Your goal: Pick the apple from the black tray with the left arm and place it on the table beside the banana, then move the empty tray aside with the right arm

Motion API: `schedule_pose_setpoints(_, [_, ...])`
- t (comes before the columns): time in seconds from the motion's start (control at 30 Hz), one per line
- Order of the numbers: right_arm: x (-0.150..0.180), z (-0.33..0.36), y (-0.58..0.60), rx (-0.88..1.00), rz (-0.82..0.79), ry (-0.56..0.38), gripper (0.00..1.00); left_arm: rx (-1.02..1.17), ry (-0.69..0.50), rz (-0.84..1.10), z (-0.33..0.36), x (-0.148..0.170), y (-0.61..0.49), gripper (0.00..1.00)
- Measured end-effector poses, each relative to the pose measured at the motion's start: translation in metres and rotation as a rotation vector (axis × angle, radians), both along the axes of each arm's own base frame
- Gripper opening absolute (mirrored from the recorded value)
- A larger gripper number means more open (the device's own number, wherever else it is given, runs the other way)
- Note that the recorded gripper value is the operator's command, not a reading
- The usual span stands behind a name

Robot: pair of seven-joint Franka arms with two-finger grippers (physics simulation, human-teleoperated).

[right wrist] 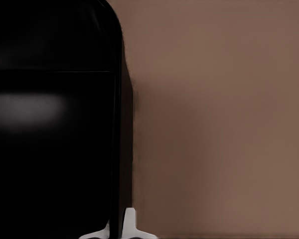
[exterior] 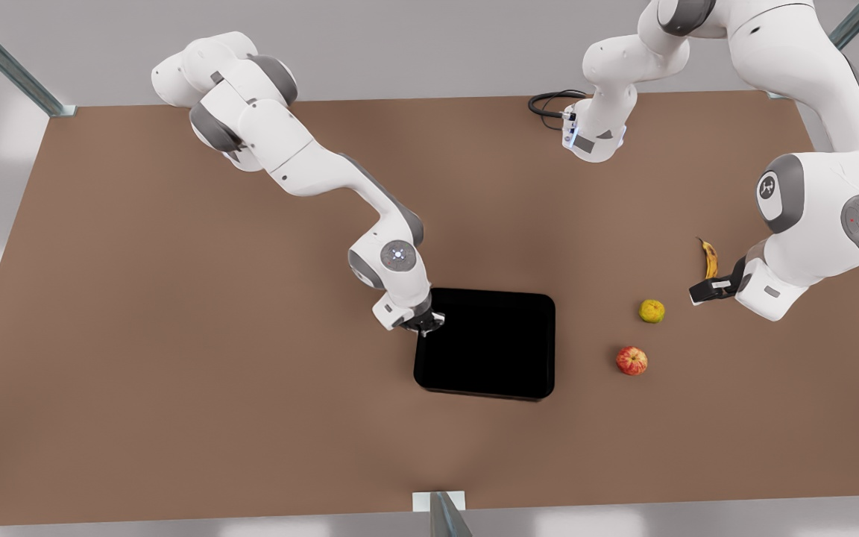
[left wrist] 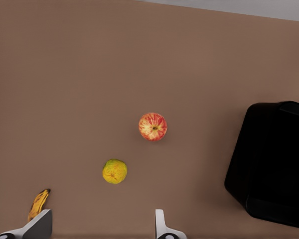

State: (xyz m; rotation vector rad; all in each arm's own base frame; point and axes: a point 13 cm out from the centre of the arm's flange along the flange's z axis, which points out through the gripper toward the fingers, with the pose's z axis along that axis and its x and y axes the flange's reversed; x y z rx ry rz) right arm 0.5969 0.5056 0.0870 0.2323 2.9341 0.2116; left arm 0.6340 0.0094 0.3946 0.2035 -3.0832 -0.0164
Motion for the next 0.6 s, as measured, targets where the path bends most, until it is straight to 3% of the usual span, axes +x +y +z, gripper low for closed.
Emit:
schedule_pose_setpoints(0.13, [0.003,0.030,0.011,0.026,0.016,-0.027,0.15,0.001,0.000,0.001,0.000,0.000,0.000,1.00])
schedule_pose_setpoints(0.33, [0.003,0.138,0.014,0.033,0.047,-0.081,0.15,0.002,0.000,0.003,0.000,0.000,0.000,1.00])
schedule_pose_setpoints(0.47, [0.009,0.185,-0.031,-0.027,0.035,-0.048,0.15,0.005,0.005,-0.002,-0.002,-0.001,-0.003,1.00])
schedule_pose_setpoints(0.6, [0.038,0.215,-0.116,-0.093,-0.027,-0.002,0.15,0.019,0.004,-0.018,-0.002,-0.001,-0.010,1.00])
